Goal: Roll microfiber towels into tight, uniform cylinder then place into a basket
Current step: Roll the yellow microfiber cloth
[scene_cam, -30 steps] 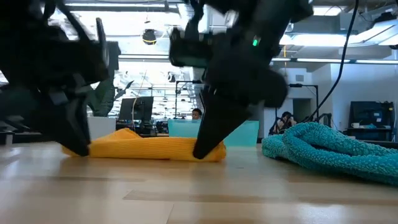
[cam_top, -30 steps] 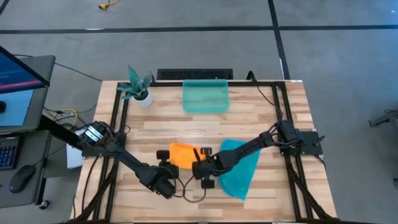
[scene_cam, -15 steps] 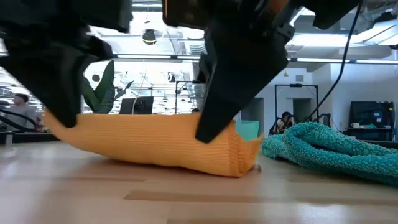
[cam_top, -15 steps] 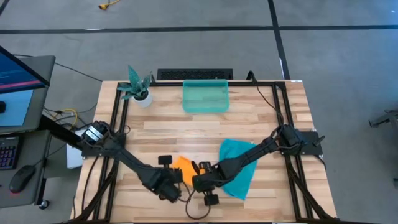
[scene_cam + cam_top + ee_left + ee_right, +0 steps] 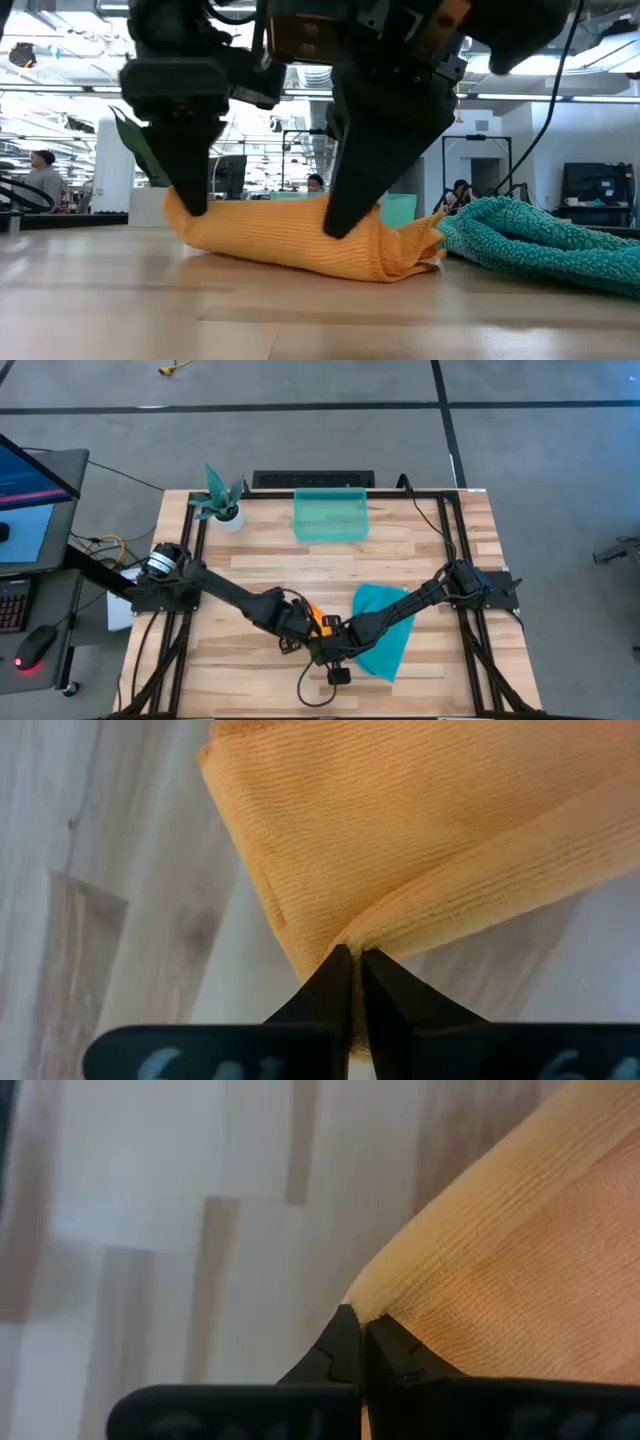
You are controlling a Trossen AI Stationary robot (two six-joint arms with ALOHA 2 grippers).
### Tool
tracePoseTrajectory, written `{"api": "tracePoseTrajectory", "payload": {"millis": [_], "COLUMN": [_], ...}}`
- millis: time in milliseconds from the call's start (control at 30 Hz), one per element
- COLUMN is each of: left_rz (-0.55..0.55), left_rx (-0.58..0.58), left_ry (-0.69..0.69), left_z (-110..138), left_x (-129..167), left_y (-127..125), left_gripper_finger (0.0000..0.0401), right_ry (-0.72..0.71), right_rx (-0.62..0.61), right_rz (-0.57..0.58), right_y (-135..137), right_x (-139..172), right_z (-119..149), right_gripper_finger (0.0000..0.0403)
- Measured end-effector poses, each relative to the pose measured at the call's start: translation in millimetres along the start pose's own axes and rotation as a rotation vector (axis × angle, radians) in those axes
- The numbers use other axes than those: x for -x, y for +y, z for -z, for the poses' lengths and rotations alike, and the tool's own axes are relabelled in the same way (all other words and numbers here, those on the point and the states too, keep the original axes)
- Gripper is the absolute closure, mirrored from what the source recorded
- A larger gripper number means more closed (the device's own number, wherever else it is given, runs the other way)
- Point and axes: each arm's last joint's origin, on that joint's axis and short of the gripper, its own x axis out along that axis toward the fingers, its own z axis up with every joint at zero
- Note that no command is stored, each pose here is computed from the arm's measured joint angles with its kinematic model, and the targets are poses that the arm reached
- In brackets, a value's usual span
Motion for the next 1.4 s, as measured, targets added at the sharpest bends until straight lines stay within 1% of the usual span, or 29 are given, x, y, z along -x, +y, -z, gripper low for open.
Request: {"api": "tracePoseTrajectory", "payload": {"millis": [133, 233, 333, 433, 567, 667, 833, 1000, 1167, 1300, 1400], "left_rz": [0.016, 0.013, 0.012, 0.012, 0.008, 0.004, 0.005, 0.006, 0.011, 0.010, 0.016], "left_rx": [0.002, 0.000, 0.001, 0.002, 0.001, 0.002, 0.001, 0.005, 0.012, 0.012, 0.025], "left_ry": [-0.003, 0.012, 0.016, 0.014, 0.015, 0.015, 0.015, 0.028, 0.027, 0.027, 0.039], "left_z": [-7.9, -9.9, -10.1, -10.3, -10.1, -10.1, -9.9, -8.5, -8.5, -8.7, -10.3], "left_x": [-5.7, -11.4, -12.0, -12.1, -12.1, -12.3, -12.3, -12.1, -11.9, -12.0, -12.7], "left_y": [4.8, 6.0, 6.8, 6.8, 7.1, 7.6, 7.3, 7.0, 6.3, 6.7, 9.3], "left_gripper_finger": [0.0395, 0.0395, 0.0395, 0.0395, 0.0395, 0.0395, 0.0395, 0.0395, 0.0395, 0.0395, 0.0395], "right_ry": [0.054, 0.083, 0.088, 0.097, 0.127, 0.135, 0.127, 0.097, 0.105, 0.108, 0.111], "right_rx": [-0.061, -0.117, -0.128, -0.127, -0.190, -0.225, -0.219, -0.230, -0.348, -0.446, -0.489], "right_rz": [0.085, 0.121, 0.133, 0.177, 0.268, 0.306, 0.328, 0.404, 0.474, 0.484, 0.483], "right_y": [-5.0, -7.9, -8.4, -10.4, -18.1, -21.3, -19.1, -19.7, -30.4, -43.4, -49.7], "right_x": [0.2, 0.9, 1.7, 2.3, 6.1, 8.3, 10.3, 15.4, 18.0, 14.8, 13.3], "right_z": [6.4, 9.6, 10.1, 11.9, 13.8, 14.4, 13.3, 10.0, 11.7, 13.5, 14.3], "right_gripper_finger": [0.0395, 0.0392, 0.0392, 0.0393, 0.0392, 0.0392, 0.0392, 0.0392, 0.0393, 0.0393, 0.0393]}}
